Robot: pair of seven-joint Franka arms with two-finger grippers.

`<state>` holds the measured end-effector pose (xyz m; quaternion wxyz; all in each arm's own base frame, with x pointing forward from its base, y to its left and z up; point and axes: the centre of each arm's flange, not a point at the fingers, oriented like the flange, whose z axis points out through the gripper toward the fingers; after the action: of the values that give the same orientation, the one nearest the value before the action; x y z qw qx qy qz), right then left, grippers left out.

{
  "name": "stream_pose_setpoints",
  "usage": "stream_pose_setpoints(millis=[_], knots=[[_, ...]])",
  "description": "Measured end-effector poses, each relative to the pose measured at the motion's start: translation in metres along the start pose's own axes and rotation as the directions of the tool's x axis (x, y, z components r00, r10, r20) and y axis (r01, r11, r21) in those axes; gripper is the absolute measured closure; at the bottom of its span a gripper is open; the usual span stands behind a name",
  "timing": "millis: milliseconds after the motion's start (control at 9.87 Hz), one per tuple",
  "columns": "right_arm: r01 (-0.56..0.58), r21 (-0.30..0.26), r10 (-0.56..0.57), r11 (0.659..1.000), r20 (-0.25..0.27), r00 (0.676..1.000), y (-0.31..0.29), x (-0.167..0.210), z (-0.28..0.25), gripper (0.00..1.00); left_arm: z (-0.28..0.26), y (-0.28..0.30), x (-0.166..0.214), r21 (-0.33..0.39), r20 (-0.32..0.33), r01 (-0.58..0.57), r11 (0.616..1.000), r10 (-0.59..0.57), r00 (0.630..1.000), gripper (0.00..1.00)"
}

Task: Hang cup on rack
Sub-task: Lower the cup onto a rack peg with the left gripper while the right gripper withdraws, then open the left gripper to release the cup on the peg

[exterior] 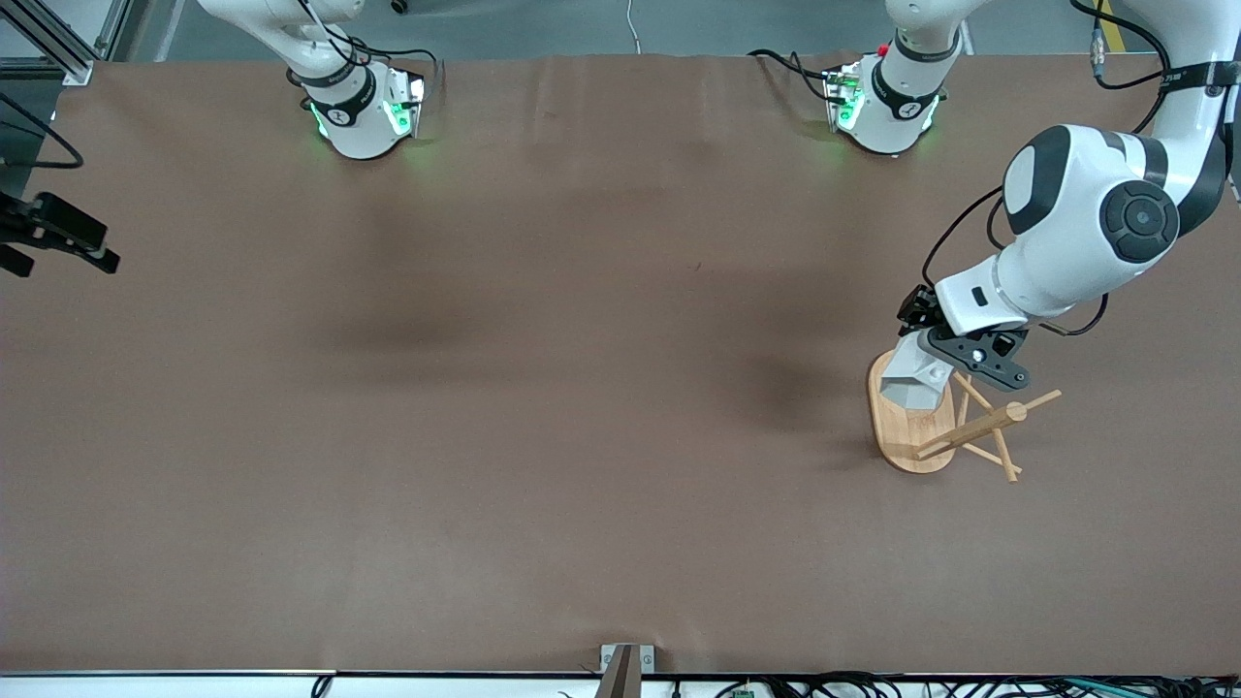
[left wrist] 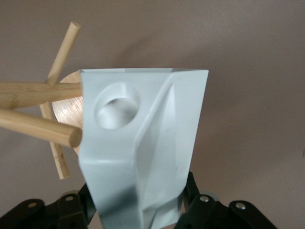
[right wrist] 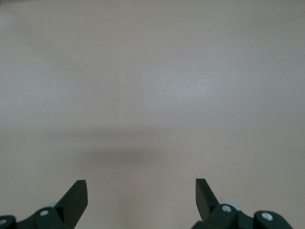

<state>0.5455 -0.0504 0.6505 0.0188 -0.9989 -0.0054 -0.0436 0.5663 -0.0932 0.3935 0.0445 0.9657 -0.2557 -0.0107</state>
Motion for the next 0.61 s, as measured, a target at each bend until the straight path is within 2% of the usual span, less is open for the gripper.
stream_pose_setpoints(millis=[203, 608], knots=[[0.000, -0.002, 0.000, 1.000, -0.016, 1.000, 0.000, 0.001, -0.008, 0.00, 0.000, -0.013, 0.000, -0.009, -0.008, -0.031, 0.999, 0.031, 0.999, 0.29], [-0.001, -0.001, 0.001, 1.000, 0.020, 1.000, 0.001, 0.013, 0.013, 0.00, -0.002, -0.025, 0.002, -0.017, -0.020, -0.072, 0.997, 0.072, 0.997, 0.29]])
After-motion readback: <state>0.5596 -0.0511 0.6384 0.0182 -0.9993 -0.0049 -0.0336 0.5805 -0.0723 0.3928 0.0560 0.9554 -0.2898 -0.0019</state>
